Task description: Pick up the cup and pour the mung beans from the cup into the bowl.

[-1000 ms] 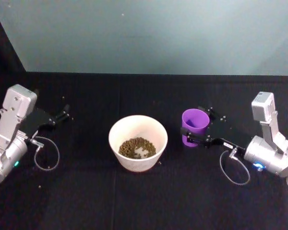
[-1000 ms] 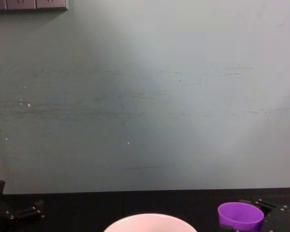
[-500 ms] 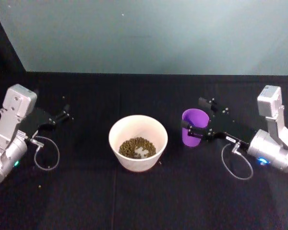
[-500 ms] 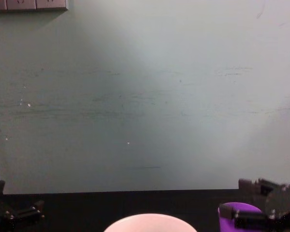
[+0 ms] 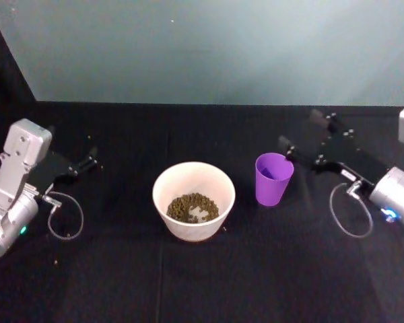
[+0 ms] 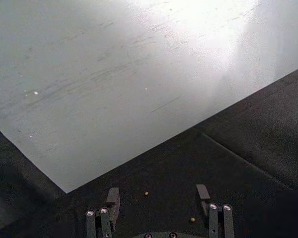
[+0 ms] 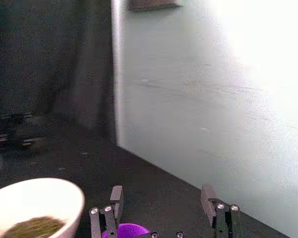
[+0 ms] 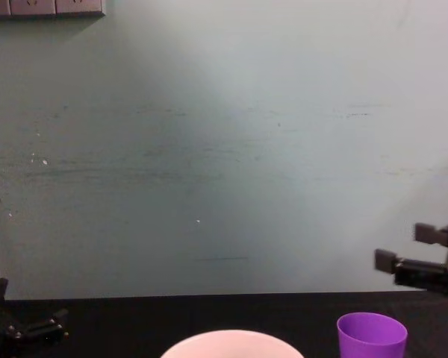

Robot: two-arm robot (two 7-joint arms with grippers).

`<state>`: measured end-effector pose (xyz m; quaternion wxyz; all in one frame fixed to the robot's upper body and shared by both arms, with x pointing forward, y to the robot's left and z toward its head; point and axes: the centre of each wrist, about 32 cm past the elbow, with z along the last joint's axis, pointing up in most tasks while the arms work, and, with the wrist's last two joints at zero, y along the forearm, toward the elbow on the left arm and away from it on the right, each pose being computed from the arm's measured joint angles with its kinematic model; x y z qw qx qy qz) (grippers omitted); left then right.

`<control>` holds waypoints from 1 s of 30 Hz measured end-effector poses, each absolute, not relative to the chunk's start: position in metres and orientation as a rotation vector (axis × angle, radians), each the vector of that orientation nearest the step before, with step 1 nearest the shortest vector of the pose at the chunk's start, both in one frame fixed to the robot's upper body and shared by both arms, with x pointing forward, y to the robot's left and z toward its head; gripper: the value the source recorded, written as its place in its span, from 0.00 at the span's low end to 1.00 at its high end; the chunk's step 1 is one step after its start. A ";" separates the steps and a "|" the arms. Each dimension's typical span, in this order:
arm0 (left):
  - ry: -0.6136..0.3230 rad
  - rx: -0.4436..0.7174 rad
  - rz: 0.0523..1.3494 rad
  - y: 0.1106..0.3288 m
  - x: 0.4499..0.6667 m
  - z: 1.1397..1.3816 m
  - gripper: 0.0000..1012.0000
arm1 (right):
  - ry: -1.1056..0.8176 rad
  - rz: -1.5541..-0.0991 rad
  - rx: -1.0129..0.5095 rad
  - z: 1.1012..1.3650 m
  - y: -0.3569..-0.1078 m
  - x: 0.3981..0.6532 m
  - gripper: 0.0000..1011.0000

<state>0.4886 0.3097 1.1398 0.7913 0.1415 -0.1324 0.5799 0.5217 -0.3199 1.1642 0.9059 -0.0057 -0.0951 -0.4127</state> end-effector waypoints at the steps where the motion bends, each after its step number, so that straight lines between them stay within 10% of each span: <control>1: -0.285 0.304 1.248 0.310 0.489 1.140 0.99 | -0.192 -0.894 -0.011 1.163 -0.321 0.519 0.99; 14: -0.285 0.304 1.248 0.310 0.489 1.140 0.99 | -0.192 -1.282 -0.059 1.137 -0.325 0.504 0.99; 30: -0.285 0.304 1.248 0.310 0.489 1.140 0.99 | -0.201 -1.286 -0.060 1.133 -0.329 0.507 0.99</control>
